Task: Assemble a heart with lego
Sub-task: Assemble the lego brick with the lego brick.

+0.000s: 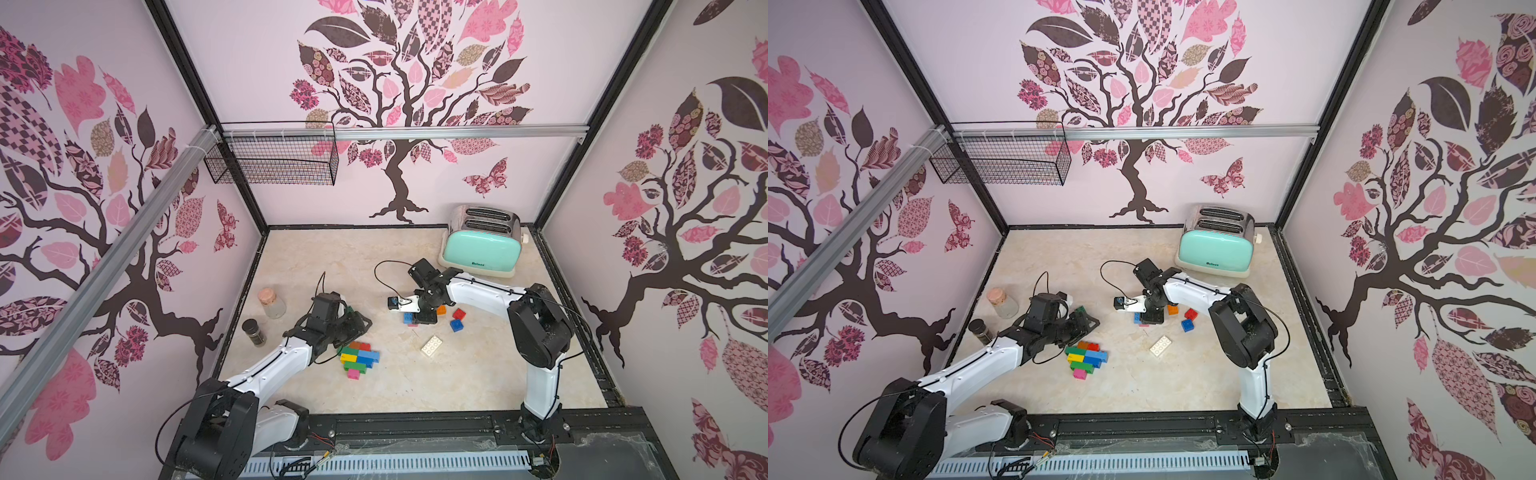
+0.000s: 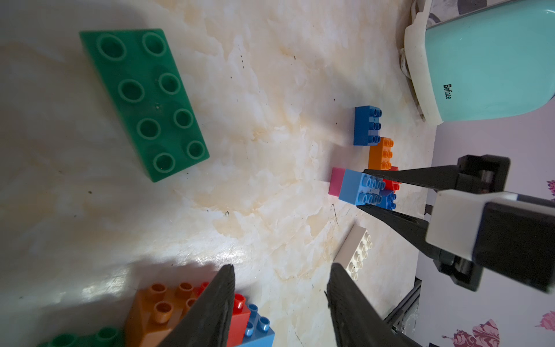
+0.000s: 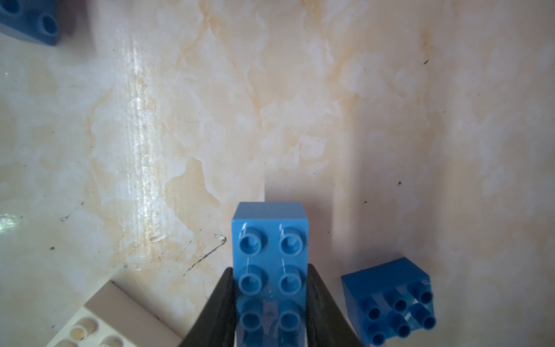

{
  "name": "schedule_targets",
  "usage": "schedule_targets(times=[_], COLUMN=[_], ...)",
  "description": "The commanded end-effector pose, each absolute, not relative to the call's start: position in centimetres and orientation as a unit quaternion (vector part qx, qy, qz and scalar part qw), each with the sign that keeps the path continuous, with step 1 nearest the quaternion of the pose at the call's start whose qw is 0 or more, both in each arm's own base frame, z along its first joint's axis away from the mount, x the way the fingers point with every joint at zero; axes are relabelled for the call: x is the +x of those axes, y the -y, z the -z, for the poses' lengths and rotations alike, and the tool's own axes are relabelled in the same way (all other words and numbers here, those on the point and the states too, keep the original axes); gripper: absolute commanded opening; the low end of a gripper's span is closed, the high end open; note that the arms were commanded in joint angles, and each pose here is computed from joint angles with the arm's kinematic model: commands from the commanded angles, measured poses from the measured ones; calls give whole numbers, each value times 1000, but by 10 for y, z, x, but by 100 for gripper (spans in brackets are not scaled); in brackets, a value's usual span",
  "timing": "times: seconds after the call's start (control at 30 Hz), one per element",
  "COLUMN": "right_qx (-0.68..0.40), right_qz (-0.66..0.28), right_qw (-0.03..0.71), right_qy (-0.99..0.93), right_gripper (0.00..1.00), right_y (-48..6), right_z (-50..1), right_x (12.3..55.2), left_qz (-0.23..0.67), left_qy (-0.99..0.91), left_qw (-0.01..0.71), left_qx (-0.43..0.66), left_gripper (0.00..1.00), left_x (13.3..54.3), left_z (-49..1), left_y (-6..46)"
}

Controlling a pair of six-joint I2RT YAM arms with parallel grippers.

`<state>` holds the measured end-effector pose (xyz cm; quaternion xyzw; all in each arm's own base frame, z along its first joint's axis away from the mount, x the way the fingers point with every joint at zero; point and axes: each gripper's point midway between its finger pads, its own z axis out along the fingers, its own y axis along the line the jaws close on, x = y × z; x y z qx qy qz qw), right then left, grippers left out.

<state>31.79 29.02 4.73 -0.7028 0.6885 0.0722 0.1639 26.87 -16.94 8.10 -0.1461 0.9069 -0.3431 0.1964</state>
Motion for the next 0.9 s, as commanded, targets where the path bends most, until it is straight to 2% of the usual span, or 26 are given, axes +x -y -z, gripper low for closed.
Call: schedule_targets(times=[0.0, 0.27, 0.63, 0.87], right_qx=[-708, -718, -706, -693], right_qz=[-42, -5, -76, -79], right_qw=[139, 169, 53, 39], right_qy=[-691, -676, -702, -715], right_gripper=[21, 21, 22, 22], right_y=[-279, -279, -275, -279], right_z=[-29, -29, -2, 8], right_x=[315, 310, 289, 294], left_qz=[348, 354, 361, 362], left_qy=[-905, -903, -899, -896], left_qw=[202, 201, 204, 210], left_qx=[-136, -138, -139, -148], left_gripper=[53, 53, 53, 53], left_x=[270, 273, 271, 269], left_z=[-81, -81, -85, -88], left_y=[170, 167, 164, 155])
